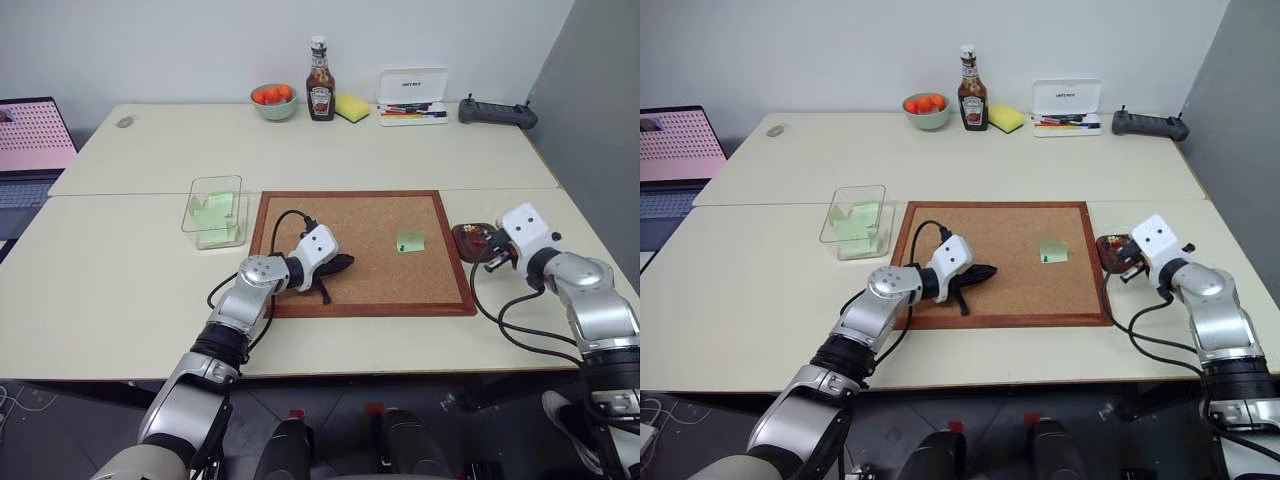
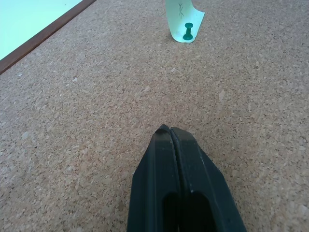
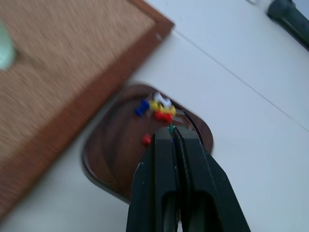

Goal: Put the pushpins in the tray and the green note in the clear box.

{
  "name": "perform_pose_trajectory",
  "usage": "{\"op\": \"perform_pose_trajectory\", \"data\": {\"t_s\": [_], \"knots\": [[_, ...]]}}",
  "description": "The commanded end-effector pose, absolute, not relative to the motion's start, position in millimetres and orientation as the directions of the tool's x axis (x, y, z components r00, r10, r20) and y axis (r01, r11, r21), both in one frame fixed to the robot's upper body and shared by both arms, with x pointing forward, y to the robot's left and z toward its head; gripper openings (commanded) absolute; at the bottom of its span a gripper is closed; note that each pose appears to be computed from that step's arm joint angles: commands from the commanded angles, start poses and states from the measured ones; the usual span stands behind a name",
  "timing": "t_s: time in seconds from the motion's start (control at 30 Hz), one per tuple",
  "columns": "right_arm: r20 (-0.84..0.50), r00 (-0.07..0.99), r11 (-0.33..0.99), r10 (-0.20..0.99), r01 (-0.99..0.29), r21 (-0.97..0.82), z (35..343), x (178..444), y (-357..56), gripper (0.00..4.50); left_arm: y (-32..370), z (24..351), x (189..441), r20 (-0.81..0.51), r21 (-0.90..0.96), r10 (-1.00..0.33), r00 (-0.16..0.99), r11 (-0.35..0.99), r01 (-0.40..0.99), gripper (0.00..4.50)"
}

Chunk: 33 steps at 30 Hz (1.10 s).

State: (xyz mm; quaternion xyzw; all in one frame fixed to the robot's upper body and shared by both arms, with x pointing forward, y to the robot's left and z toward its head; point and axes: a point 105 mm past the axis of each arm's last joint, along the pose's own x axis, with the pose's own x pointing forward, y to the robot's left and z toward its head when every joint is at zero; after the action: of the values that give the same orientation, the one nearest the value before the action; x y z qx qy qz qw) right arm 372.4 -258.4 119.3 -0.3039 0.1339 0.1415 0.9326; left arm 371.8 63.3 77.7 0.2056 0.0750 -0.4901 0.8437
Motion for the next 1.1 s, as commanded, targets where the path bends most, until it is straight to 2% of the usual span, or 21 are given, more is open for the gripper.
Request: {"op": "perform_pose_trajectory", "data": {"t_s": [0.03, 0.23, 0.33, 0.67, 0.77, 0.87, 1.1], "knots": [[-0.306, 0.935, 0.750, 0.181, -0.333, -0.572, 126, 377, -256, 0.22, 68, 42, 362, -0.444, 0.215, -0.762, 0.472, 0.420, 0.882, 0.00], [-0.309, 0.937, 0.753, 0.166, -0.323, -0.574, 124, 380, -259, 1.37, 71, 42, 362, -0.444, 0.216, -0.758, 0.478, 0.427, 0.878, 0.00], [-0.296, 0.941, 0.756, 0.163, -0.312, -0.575, 128, 380, -260, 2.17, 71, 42, 362, -0.445, 0.216, -0.757, 0.478, 0.428, 0.878, 0.00], [-0.217, 0.965, 0.810, 0.144, -0.241, -0.534, 158, 379, -271, 4.21, 71, 42, 363, -0.444, 0.219, -0.758, 0.479, 0.426, 0.878, 0.00], [-0.193, 0.965, 0.839, 0.180, -0.253, -0.483, 168, 378, -267, 4.31, 71, 42, 363, -0.444, 0.220, -0.757, 0.479, 0.425, 0.878, 0.00], [-0.229, 0.911, 0.817, 0.344, -0.411, -0.405, 164, 365, -239, 4.31, 71, 42, 364, -0.445, 0.221, -0.757, 0.479, 0.426, 0.877, 0.00], [-0.316, 0.773, 0.724, 0.551, -0.631, -0.279, 142, 338, -190, 4.31, 73, 42, 365, -0.448, 0.223, -0.753, 0.482, 0.428, 0.876, 0.00]]}}
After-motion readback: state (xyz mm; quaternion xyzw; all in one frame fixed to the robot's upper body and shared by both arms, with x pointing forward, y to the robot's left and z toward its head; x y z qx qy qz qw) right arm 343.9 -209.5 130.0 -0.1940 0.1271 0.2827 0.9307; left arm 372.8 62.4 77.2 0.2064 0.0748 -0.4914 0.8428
